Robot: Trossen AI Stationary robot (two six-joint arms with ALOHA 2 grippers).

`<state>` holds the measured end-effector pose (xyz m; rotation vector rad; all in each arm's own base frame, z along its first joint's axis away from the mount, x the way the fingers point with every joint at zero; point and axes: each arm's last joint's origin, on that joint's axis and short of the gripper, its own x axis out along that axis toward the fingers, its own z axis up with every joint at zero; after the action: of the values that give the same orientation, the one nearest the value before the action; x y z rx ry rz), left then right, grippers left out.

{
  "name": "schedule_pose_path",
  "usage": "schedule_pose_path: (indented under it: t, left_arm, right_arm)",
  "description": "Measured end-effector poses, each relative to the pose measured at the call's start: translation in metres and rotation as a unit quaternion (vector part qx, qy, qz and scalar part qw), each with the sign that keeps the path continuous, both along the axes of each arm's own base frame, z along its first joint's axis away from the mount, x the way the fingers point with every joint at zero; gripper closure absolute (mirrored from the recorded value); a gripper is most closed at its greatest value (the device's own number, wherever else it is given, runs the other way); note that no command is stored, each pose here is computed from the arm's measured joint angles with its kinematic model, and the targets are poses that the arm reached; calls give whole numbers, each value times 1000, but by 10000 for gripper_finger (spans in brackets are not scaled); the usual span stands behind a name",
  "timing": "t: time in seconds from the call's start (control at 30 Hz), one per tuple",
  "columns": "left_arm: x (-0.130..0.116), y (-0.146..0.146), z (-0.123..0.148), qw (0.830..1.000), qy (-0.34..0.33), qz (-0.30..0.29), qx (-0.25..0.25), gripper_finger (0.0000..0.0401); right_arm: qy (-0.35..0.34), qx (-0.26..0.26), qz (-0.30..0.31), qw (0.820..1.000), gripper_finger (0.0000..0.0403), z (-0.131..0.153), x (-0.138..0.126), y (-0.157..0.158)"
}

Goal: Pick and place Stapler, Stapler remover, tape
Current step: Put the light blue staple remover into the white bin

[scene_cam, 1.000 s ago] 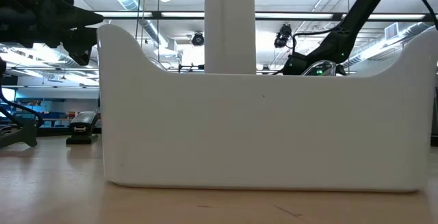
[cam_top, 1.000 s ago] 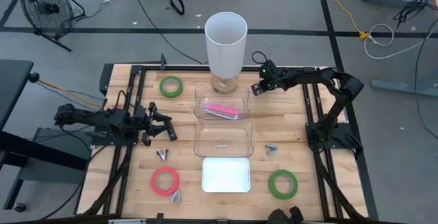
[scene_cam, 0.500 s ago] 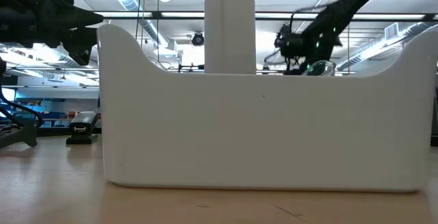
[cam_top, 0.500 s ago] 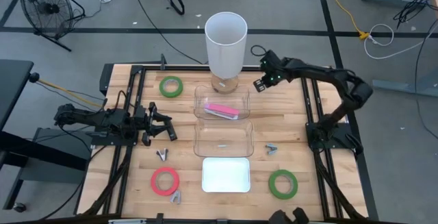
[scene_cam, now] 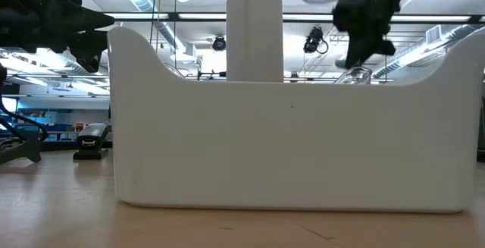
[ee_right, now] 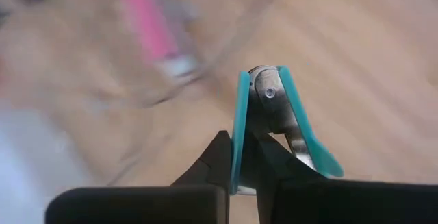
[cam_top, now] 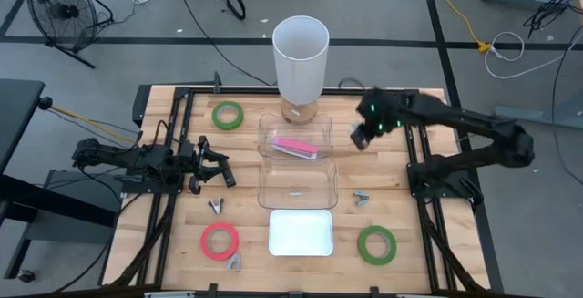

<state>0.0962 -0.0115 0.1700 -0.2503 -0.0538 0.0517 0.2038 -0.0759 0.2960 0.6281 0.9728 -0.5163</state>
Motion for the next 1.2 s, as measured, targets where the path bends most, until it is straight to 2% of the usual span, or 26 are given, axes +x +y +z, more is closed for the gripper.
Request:
schedule_pose_path:
  t: [0.17, 0.37, 0.5, 0.7, 0.97, 1.2]
  left_arm:
    - [0, 0, 1, 1000, -7, 0, -2, 224]
    - [0, 0, 4, 1000, -21, 3, -16, 224]
    - [0, 0, 4, 1000, -24, 2, -20, 224]
    - [0, 0, 5, 999, -28, 1, -22, 224]
    - [-1, 0, 7, 999, -40, -1, -26, 224]
    - [-1, 0, 7, 999, -40, -1, -26, 224]
  right_arm:
    - [-58, -4, 62, 996, 378, 8, 18, 58]
    - [-139, -5, 136, 981, 378, 6, 48, 122]
    - [-172, 1, 177, 969, 378, -8, 69, 162]
    - [-186, 24, 220, 957, 378, -46, 97, 213]
    - [-200, 43, 248, 947, 378, -85, 113, 254]
    - [-198, 26, 249, 948, 378, -90, 111, 260]
